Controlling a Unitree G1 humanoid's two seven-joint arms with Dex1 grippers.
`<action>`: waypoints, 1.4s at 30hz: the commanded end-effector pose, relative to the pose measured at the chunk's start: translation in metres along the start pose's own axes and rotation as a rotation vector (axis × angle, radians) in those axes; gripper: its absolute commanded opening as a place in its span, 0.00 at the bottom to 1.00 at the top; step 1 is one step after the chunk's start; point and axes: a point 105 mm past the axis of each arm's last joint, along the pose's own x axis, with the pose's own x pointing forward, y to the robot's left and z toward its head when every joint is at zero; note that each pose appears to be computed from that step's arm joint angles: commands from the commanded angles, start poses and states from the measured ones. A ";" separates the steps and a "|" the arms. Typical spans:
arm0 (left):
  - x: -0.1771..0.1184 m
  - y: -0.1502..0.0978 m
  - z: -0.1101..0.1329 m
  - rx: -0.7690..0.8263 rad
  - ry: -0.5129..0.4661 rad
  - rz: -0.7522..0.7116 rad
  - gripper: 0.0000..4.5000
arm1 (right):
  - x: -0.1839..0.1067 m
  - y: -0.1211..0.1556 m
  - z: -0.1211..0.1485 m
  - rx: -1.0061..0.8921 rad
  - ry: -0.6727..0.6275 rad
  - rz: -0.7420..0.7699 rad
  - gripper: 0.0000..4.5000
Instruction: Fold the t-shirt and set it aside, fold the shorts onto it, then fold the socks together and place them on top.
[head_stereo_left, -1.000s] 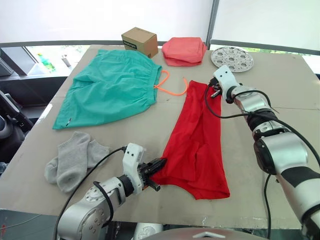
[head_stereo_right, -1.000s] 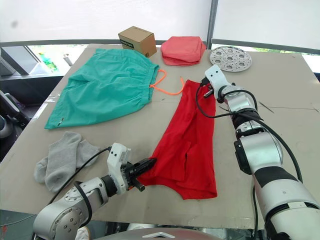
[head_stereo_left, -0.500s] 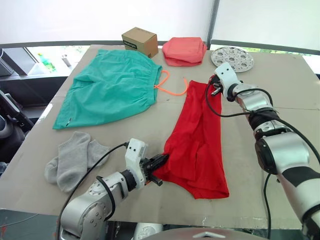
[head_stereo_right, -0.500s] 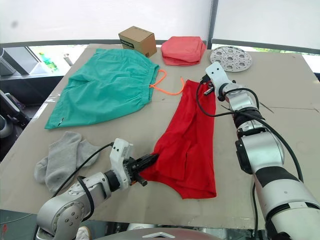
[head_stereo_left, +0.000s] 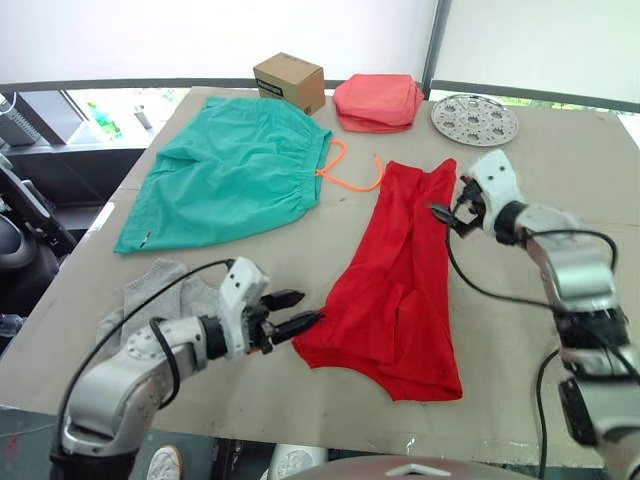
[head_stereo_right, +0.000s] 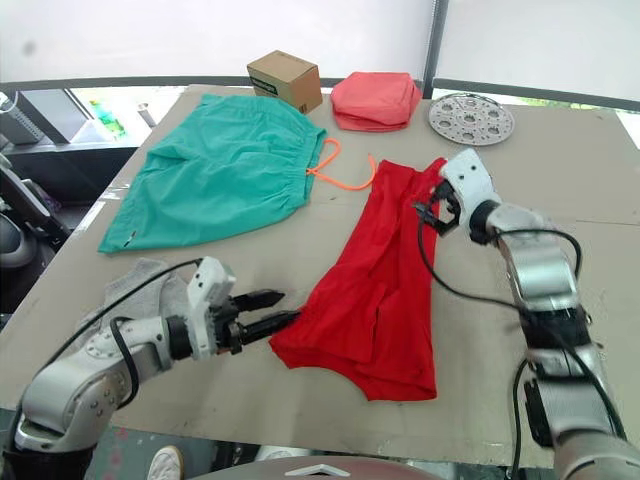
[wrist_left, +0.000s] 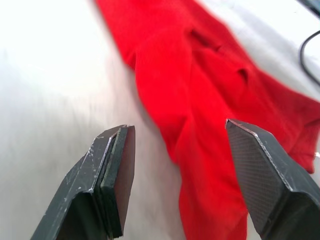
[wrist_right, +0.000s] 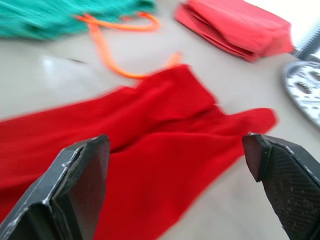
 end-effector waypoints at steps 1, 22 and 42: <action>-0.005 -0.005 0.015 0.055 -0.005 -0.107 0.69 | -0.045 0.016 0.008 -0.022 -0.020 0.008 0.99; -0.004 0.010 -0.037 0.695 0.224 -0.491 0.69 | -0.142 0.125 -0.072 -0.592 0.134 0.613 0.99; 0.023 0.017 -0.021 0.912 0.071 -0.497 0.98 | -0.122 0.148 -0.086 -0.800 -0.045 0.567 1.00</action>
